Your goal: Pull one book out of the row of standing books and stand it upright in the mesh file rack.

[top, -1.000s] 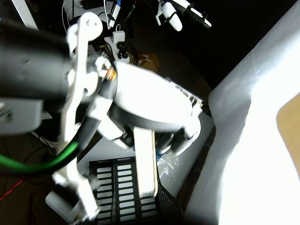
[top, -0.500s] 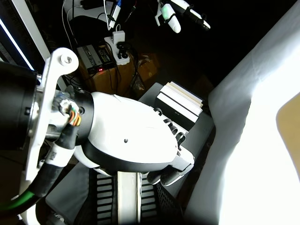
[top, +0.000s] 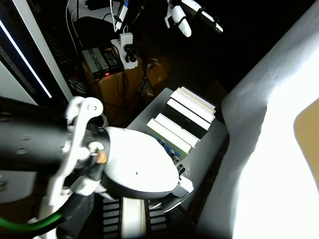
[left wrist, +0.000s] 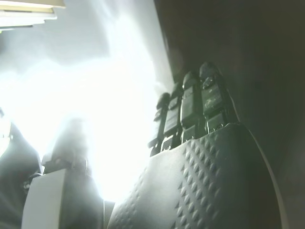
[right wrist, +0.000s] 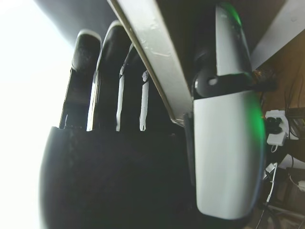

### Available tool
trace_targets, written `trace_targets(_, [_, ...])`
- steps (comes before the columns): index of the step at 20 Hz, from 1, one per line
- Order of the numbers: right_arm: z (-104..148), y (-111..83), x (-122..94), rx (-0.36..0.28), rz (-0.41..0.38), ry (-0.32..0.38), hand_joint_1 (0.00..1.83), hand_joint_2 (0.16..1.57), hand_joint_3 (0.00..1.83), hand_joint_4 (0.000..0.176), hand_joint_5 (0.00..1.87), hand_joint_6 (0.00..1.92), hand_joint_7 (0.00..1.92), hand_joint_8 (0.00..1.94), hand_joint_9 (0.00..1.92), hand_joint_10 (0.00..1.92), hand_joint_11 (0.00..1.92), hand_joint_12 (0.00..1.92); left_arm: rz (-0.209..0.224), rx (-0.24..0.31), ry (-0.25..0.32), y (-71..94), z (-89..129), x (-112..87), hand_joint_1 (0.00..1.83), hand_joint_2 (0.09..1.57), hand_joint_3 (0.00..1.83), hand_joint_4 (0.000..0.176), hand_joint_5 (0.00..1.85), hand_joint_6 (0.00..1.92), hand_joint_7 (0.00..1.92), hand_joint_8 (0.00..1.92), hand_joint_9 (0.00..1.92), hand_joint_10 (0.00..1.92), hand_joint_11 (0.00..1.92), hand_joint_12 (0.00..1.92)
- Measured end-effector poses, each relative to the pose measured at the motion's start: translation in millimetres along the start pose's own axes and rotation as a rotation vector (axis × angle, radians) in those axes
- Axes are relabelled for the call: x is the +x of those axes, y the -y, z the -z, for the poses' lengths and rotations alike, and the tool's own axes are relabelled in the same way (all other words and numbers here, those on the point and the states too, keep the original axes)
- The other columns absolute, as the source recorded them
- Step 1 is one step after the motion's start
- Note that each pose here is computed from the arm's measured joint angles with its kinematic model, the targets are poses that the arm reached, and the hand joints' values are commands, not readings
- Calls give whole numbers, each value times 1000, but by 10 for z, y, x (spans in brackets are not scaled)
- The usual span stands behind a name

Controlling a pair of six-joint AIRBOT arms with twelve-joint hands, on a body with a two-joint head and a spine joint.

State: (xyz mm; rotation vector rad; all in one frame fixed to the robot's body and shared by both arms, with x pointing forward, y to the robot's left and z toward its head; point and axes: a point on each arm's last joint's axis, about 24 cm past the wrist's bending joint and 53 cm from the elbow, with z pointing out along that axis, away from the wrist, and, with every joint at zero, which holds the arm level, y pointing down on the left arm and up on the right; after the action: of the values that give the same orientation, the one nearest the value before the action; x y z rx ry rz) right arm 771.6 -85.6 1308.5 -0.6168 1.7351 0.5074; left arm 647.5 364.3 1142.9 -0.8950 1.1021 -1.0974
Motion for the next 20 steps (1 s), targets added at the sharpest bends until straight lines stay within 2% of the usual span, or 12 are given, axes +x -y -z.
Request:
trace_targets(2, [-105,-86,53,-9,9,-7,1339,1223,3,0,743,1285,803,1252,672,1598,303,1821,3,-4,-2,-7,8,12,599,1307,0,0,0,0,0,0,0,0,0,0])
trace_targets(4, [-167,-138,106,-13,18,-13,1336,1237,2,0,733,1237,764,1341,657,1655,327,1901,3,-3,-3,-6,8,14,598,1304,0,0,0,0,0,0,0,0,0,0])
trace_targets(6, [-210,-146,186,-10,24,-22,1332,1246,2,0,720,1253,734,1376,655,1672,390,1917,3,-4,-2,-8,9,13,574,1306,0,0,0,0,0,0,0,0,0,0])
trace_targets(7, [-229,-161,252,-13,26,-36,1342,1232,0,0,707,1206,766,1340,724,1620,551,1822,4,-5,-3,-10,11,17,557,1299,0,0,0,0,0,0,0,0,0,0])
trace_targets(8, [-239,-165,301,-14,28,-45,1352,1217,0,0,731,1048,800,1356,796,1620,734,1851,4,-5,-3,-9,12,19,527,1300,0,0,0,0,0,0,0,0,0,0])
trace_targets(9, [-237,-172,307,-15,30,-47,1250,1218,0,0,764,1086,830,1463,784,1605,699,1907,4,-4,-4,-6,12,21,539,1301,0,0,0,0,0,0,0,0,0,0])
trace_targets(10, [-224,-190,294,-18,44,-40,1327,1261,2,0,671,1187,715,1452,667,1728,581,1920,8,-7,-5,4,25,28,480,1305,2,0,0,0,0,0,0,0,0,0])
trace_targets(12, [-225,-226,258,-20,68,-24,1184,1246,1,0,761,1171,751,1559,665,1588,537,1921,7,2,-9,28,23,36,537,1293,0,0,9,2,0,0,0,0,0,0])
trace_targets(13, [-219,-273,247,-31,77,-18,1209,1236,0,0,763,1118,794,1549,755,1652,680,1921,6,7,-9,40,23,37,519,1297,0,0,13,3,0,0,0,0,0,0])
trace_targets(17, [-169,-406,236,-62,105,-4,1350,1205,0,0,731,1139,831,1272,777,1545,657,1781,8,19,-17,72,33,63,470,1308,3,0,14,0,0,0,0,0,0,0])
trace_targets(18, [-158,-427,224,-67,120,0,1235,1207,1,0,781,1123,844,1393,760,1505,633,1863,10,20,-19,76,40,75,458,1310,3,0,4,0,0,0,0,0,0,0])
trace_targets(20, [-91,-484,129,-81,138,17,1227,1184,0,0,840,1040,894,1370,845,1500,701,1860,15,39,-32,130,59,118,426,1317,5,0,0,0,0,0,0,0,0,0])
